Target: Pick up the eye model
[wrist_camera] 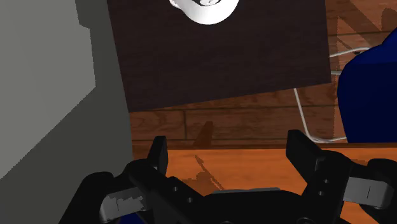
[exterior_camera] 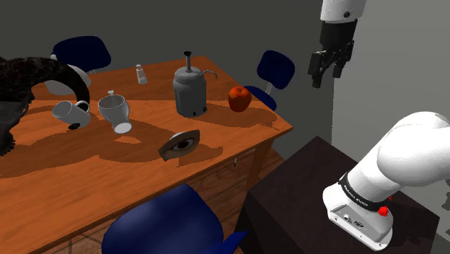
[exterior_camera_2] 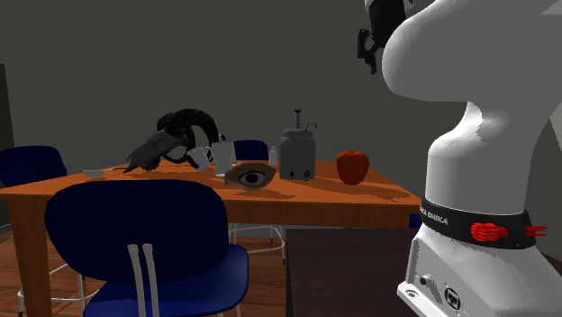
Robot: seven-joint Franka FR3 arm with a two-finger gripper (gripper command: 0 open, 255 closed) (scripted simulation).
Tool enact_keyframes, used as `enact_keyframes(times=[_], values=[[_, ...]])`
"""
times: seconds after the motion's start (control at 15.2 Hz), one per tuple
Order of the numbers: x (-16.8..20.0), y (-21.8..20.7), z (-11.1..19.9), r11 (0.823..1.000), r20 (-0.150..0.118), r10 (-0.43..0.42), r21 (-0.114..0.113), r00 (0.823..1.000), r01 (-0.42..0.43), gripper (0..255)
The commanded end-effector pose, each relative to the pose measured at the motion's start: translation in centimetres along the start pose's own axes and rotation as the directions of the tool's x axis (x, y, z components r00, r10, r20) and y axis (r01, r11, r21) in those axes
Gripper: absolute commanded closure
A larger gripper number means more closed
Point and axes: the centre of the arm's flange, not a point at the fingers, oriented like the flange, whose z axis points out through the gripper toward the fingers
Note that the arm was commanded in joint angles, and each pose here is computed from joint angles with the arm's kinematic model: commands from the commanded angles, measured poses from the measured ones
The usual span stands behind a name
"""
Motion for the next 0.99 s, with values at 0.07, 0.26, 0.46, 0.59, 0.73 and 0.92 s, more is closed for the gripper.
enact_keyframes(times=[0.07,0.26,0.46,0.59,0.73,0.92], values=[[0.9,-0.6,0.5,1.0,-0.006,-0.023,0.0,1.0,0.023,0],[3.7,-2.6,2.0,0.996,-0.024,-0.09,0.001,0.996,0.09,0],[6.4,-4.8,3.5,0.987,-0.042,-0.158,0.0,0.987,0.158,0],[8.1,-6.3,4.4,0.979,-0.054,-0.202,-0.001,0.978,0.202,0],[9.7,-7.9,5.3,0.969,-0.066,-0.246,-0.003,0.967,0.246,0],[12.1,-10.5,6.7,0.95,-0.084,-0.311,-0.006,0.947,0.312,0]])
